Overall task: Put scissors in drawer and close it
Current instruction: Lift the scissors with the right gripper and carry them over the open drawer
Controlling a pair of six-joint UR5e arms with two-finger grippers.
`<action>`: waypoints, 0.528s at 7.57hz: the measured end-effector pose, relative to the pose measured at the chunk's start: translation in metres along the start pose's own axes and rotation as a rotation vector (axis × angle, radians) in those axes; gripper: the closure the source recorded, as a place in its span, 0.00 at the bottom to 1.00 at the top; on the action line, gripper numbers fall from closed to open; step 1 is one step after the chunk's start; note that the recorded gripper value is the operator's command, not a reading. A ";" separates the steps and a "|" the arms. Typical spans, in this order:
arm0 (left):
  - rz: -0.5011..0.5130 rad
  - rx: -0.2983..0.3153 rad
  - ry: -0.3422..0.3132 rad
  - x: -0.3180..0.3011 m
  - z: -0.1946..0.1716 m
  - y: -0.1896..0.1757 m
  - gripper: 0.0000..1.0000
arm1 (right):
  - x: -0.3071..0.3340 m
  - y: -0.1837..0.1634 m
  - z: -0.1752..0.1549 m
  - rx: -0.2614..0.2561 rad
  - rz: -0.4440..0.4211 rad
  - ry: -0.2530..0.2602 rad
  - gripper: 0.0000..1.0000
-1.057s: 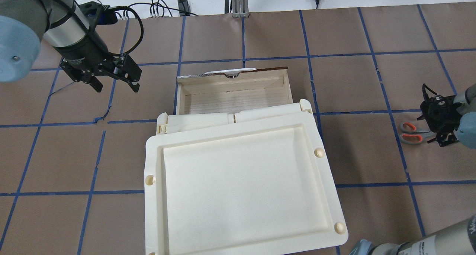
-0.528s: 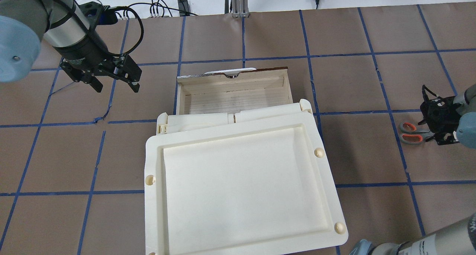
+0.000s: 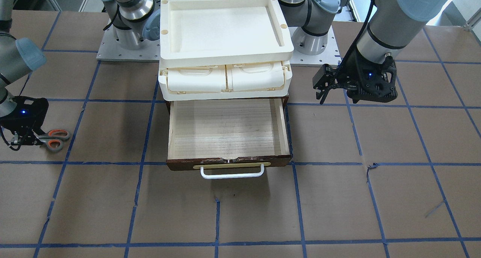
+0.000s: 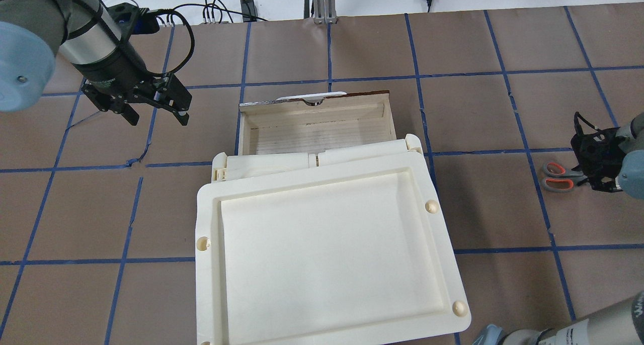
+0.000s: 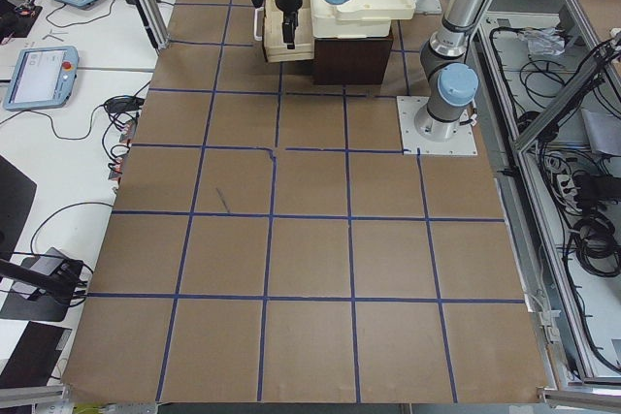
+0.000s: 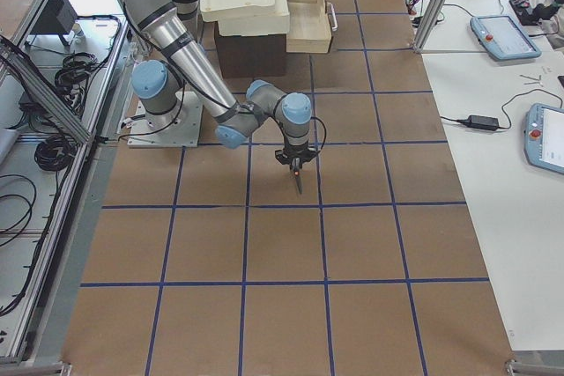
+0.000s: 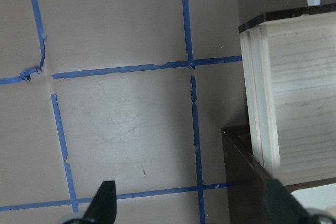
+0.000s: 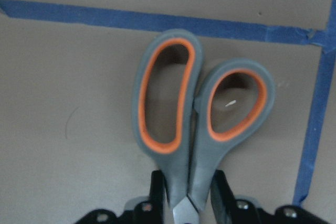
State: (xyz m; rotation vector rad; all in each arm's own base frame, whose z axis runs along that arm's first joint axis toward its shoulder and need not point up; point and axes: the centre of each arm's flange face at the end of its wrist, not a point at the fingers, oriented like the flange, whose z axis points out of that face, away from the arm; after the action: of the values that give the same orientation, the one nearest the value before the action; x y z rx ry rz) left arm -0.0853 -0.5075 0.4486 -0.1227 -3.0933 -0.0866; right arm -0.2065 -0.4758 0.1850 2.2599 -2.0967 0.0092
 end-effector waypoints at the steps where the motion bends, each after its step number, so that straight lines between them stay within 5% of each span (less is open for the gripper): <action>1: 0.000 0.000 0.000 0.000 0.000 0.000 0.00 | 0.011 0.002 -0.013 -0.014 0.017 0.025 1.00; 4: 0.000 0.000 0.000 0.000 0.000 0.000 0.00 | 0.063 -0.038 -0.085 0.001 0.068 0.113 1.00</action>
State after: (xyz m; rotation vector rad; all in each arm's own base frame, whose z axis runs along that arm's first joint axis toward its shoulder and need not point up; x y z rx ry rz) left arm -0.0853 -0.5074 0.4485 -0.1220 -3.0933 -0.0873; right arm -0.1611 -0.5322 0.2709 2.1335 -2.1143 0.1378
